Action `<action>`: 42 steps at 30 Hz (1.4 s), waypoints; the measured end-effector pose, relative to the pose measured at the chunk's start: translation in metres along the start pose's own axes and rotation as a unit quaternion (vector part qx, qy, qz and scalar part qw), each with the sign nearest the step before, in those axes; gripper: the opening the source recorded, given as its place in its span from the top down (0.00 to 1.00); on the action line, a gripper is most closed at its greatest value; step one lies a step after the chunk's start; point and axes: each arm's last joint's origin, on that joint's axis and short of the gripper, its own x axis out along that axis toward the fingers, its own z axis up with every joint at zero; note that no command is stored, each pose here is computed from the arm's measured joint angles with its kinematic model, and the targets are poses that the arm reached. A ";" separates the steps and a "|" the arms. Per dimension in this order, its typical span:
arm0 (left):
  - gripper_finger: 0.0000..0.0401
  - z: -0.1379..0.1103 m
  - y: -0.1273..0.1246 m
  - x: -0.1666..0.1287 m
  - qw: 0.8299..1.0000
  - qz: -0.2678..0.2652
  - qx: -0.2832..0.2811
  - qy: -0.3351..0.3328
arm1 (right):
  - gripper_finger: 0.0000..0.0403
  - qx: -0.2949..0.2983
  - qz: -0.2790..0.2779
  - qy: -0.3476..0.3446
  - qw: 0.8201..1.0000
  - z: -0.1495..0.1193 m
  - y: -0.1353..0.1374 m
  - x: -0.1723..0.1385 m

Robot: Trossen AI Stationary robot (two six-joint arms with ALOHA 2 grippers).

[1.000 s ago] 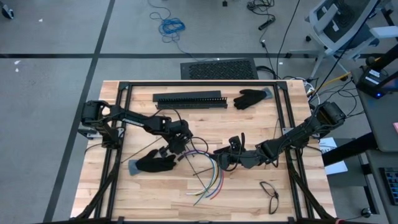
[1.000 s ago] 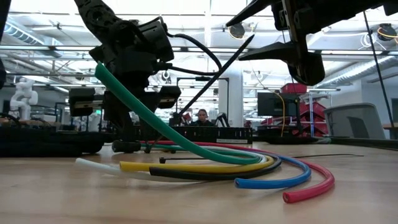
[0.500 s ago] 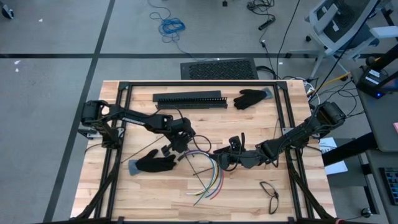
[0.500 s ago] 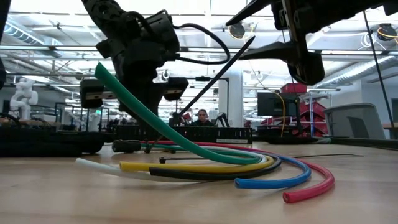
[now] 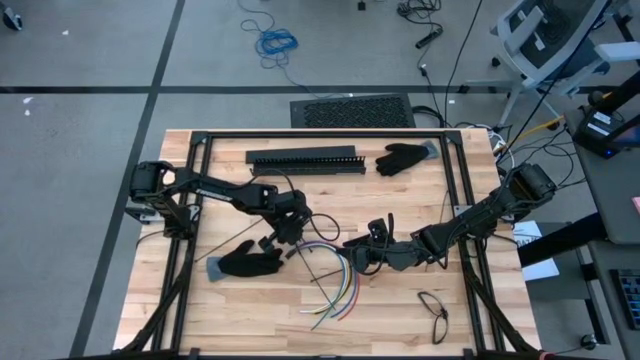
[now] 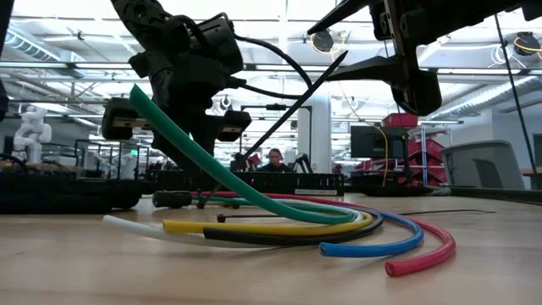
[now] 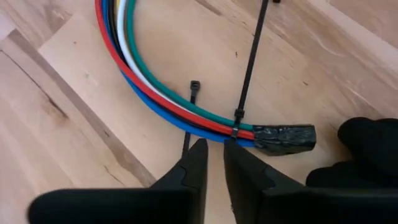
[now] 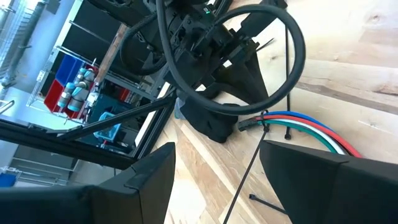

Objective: Ziptie cables
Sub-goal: Wrap the cable wires using a zip tie

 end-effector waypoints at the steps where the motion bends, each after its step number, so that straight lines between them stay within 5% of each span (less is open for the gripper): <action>1: 0.84 0.000 0.000 0.000 1.000 0.000 0.000 0.000 | 0.43 0.000 0.000 0.000 1.000 0.000 0.000 0.000; 11: 0.71 -0.002 -0.001 0.002 1.000 -0.007 0.025 0.006 | 0.43 -0.002 0.000 0.000 1.000 0.000 0.000 0.000; 42: 0.81 -0.007 0.000 0.011 0.999 -0.026 0.030 0.002 | 0.43 -0.004 0.000 0.000 1.000 0.000 0.000 0.000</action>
